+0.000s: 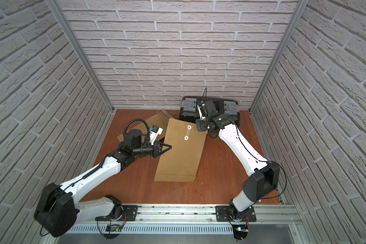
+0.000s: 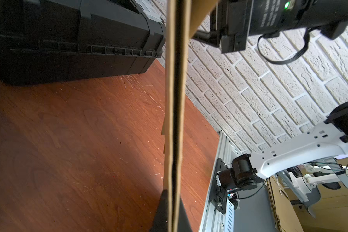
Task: Close the mouth of the file bag
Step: Close the file bag.
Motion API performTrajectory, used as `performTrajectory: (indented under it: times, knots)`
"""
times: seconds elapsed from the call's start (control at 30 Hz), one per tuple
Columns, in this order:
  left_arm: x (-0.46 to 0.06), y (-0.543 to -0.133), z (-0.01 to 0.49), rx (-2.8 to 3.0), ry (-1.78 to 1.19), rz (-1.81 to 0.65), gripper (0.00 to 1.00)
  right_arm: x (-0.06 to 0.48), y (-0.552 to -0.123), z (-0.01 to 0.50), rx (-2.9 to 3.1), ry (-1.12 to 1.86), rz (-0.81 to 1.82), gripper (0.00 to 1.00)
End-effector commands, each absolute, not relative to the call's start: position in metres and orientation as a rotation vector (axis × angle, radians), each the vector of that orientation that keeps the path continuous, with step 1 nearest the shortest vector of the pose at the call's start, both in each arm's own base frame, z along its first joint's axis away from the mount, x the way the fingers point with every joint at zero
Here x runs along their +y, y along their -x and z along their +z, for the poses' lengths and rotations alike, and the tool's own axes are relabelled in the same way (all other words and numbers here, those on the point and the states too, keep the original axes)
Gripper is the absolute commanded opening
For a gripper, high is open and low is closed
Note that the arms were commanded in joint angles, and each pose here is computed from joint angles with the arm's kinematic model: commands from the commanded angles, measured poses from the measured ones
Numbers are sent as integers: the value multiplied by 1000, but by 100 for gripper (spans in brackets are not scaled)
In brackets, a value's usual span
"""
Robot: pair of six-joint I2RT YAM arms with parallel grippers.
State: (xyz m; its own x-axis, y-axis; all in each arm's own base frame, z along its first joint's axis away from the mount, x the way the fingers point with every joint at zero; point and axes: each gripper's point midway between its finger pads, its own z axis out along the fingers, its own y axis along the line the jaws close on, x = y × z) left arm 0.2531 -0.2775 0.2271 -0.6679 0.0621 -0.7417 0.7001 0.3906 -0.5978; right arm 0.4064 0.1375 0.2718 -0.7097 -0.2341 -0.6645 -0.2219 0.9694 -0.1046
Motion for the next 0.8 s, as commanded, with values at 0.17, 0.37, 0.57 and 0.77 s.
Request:
performTrajectory:
  times: [0.17,0.37,0.57,0.77]
  knots:
    - [-284,-259,239,1949,-695,-1280,0,168,-396,301,2384,503,-150,3]
    - [-284,-259,241,1945,-695,-1283,0,188,-388,311,2374,607,-239,3]
    - [-282,-257,243,1939,-692,-1273,0,154,-379,309,2381,616,-607,3]
    - [-282,-257,241,1945,-691,-1276,0,174,-357,289,2474,706,-384,3]
